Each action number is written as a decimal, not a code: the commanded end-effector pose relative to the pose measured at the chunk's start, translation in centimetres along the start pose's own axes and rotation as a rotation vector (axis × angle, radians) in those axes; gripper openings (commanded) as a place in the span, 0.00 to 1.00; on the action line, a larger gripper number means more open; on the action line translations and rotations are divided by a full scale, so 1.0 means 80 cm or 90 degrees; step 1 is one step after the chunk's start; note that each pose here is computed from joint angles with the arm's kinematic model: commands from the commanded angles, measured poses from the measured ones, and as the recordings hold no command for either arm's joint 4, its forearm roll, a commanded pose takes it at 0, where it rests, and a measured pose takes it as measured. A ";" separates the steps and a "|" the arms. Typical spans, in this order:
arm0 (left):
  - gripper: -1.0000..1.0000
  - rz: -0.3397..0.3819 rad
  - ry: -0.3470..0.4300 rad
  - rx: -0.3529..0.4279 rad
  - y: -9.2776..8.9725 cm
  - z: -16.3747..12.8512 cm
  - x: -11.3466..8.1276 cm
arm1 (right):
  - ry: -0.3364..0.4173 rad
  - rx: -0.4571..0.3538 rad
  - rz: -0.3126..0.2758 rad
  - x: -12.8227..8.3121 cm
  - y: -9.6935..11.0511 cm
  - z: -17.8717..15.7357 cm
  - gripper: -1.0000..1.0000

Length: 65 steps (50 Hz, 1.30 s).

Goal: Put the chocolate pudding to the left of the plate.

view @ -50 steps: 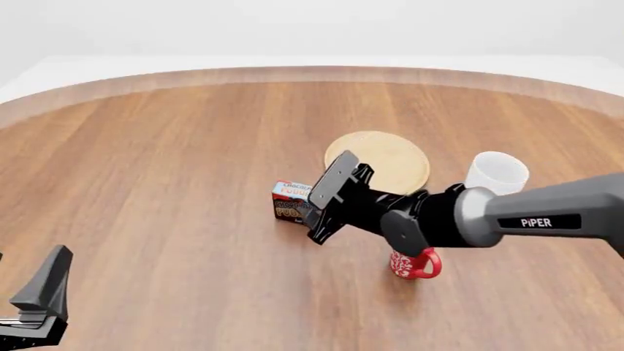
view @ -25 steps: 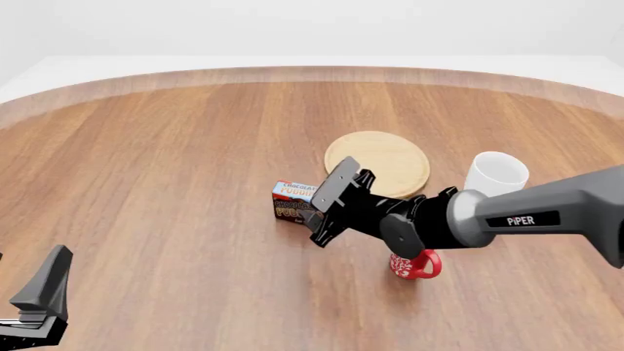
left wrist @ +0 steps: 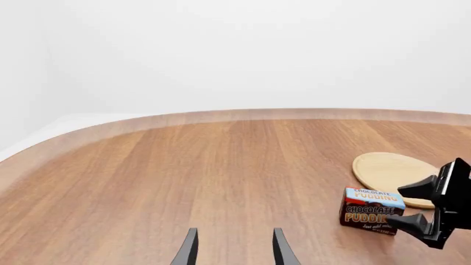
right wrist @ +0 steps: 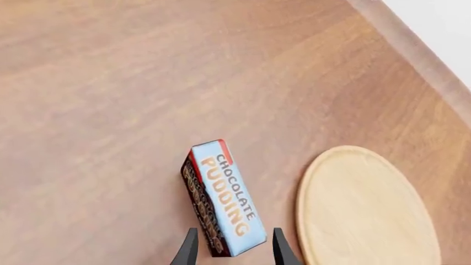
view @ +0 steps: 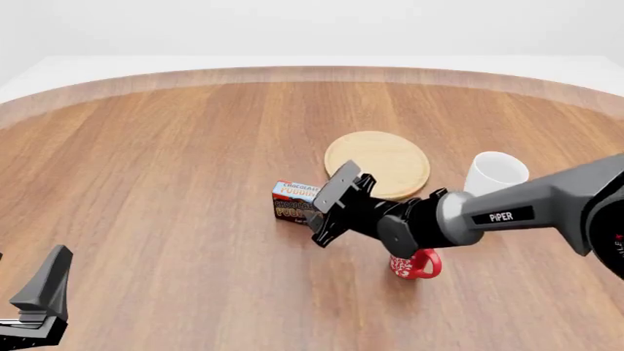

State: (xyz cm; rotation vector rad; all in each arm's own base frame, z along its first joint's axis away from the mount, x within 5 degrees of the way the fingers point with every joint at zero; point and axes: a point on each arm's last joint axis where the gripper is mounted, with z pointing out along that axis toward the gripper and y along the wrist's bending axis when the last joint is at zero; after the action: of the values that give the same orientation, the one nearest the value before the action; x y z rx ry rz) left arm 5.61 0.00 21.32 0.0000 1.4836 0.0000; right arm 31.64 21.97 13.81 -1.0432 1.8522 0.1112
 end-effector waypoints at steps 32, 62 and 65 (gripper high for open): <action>1.00 0.000 0.000 0.000 0.000 0.000 0.000 | 0.000 0.002 0.004 0.010 0.002 0.007 0.00; 1.00 0.000 0.000 0.000 0.000 0.000 0.000 | -0.056 -0.011 0.027 -0.019 0.019 -0.048 0.00; 1.00 0.000 0.000 0.000 0.000 0.000 0.000 | -0.059 0.000 0.028 -0.022 0.010 -0.046 0.00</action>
State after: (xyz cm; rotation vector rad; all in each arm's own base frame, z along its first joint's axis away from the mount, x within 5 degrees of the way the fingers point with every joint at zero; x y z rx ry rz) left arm 5.61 0.00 21.32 0.0000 1.4836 0.0000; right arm 28.98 21.93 15.37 -1.0142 1.8080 0.1684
